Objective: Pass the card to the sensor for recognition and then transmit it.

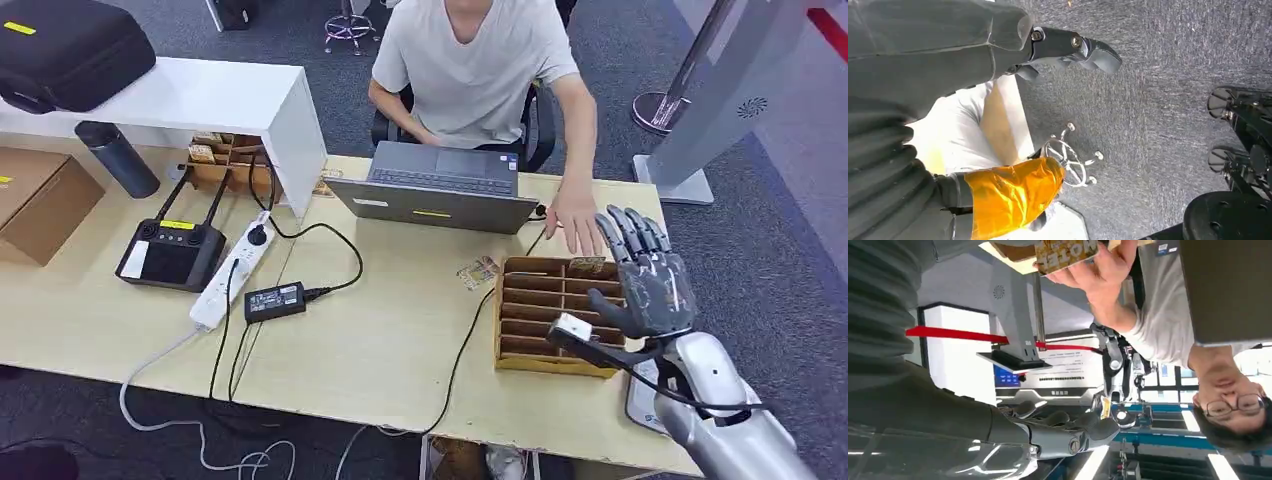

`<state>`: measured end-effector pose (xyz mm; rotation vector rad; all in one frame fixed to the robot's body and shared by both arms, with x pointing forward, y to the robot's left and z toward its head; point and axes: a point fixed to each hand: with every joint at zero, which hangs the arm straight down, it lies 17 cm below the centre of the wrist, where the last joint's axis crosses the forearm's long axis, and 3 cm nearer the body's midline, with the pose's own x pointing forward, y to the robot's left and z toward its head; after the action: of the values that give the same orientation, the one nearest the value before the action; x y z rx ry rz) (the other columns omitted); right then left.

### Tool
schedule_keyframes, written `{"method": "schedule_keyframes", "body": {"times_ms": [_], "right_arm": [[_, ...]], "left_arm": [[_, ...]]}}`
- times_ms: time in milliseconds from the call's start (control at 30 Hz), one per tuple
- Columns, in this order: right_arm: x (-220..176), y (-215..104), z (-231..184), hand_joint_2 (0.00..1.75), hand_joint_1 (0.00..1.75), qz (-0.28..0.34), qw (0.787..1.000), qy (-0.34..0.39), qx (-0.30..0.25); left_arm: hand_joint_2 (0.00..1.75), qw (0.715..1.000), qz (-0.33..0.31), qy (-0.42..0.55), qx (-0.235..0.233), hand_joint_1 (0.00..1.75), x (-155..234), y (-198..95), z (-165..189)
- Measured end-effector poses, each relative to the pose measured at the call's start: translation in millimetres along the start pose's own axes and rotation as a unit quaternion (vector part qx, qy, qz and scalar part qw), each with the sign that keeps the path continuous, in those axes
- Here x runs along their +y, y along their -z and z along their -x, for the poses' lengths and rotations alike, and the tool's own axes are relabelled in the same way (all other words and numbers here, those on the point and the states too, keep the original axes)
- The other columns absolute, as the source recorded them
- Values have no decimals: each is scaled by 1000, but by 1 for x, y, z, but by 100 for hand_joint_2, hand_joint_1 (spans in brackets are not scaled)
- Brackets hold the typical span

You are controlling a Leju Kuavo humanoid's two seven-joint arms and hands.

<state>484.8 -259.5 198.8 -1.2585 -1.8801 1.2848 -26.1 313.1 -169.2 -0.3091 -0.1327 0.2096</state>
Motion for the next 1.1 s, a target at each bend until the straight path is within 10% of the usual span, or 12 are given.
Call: {"method": "schedule_keyframes", "body": {"times_ms": [1100], "right_arm": [[25,29,-4,175,0,-37,999,-18,-13]], "left_arm": [[175,1000,-2,26,0,0,9,5,-7]]}}
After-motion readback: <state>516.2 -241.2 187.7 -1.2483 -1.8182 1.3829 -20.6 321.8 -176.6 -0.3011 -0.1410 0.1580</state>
